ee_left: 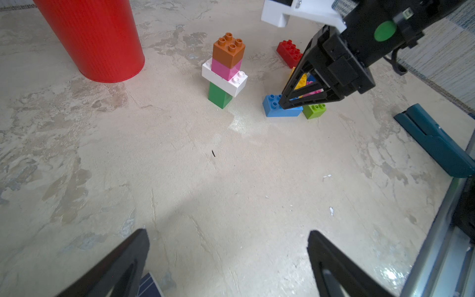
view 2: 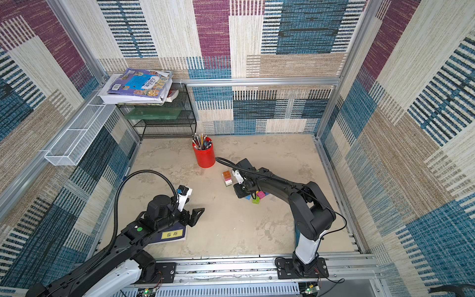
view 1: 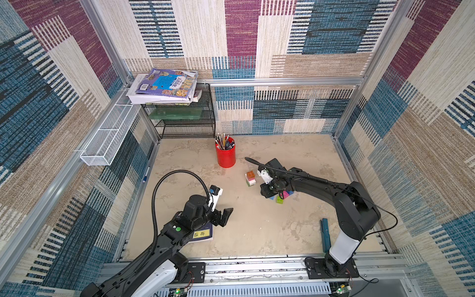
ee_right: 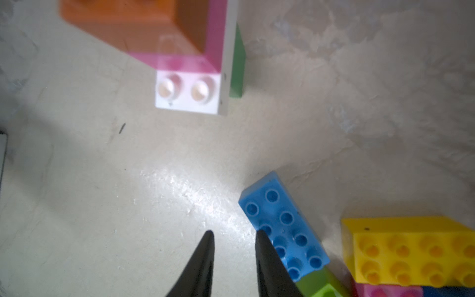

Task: Assemble the letter f with lego
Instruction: Move the lego brick at the center of the board.

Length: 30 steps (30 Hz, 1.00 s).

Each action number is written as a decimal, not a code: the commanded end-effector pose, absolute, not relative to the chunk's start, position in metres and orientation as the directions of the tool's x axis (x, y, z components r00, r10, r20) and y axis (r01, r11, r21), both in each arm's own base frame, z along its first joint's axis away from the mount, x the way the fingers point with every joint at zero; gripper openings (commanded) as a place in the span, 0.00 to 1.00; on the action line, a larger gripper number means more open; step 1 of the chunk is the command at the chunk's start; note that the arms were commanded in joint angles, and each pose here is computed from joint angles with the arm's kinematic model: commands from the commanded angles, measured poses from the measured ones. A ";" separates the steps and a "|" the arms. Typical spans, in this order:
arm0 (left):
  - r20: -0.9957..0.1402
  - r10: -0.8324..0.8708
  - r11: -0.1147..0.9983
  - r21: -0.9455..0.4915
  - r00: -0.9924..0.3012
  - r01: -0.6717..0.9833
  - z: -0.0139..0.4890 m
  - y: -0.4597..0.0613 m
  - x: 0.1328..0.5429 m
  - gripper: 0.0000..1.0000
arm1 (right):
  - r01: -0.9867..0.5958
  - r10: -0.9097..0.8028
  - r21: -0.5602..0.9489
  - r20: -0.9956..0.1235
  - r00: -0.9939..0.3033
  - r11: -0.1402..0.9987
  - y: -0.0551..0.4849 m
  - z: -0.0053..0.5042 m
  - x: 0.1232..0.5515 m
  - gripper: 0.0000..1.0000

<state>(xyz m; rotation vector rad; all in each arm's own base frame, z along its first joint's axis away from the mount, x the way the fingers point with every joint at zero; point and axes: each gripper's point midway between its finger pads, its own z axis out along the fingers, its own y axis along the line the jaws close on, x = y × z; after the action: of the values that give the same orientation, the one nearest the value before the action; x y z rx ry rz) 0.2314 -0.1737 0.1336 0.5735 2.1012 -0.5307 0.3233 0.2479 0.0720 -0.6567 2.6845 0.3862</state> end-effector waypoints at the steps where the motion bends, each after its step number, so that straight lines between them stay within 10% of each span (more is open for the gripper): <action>1: -0.839 0.197 0.808 -0.155 -0.508 0.569 0.137 -0.174 0.234 0.99 | -0.498 -0.399 0.141 -0.434 -0.808 0.855 0.249 0.092 0.331 0.44; 10: -0.835 0.200 0.805 -0.158 -0.512 0.572 0.137 -0.175 0.235 0.99 | -0.524 -0.420 0.096 -0.485 -0.767 0.846 0.268 0.118 0.365 0.61; 30: -0.836 0.200 0.803 -0.158 -0.510 0.574 0.137 -0.175 0.234 0.99 | -0.555 -0.477 0.038 -0.465 -0.746 0.831 0.302 0.107 0.407 0.62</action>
<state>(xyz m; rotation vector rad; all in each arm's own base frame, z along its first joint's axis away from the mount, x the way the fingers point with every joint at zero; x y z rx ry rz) 0.2323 -0.1744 0.1324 0.5755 2.1090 -0.5291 0.4057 0.3017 0.1054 -0.7536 2.5719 0.2598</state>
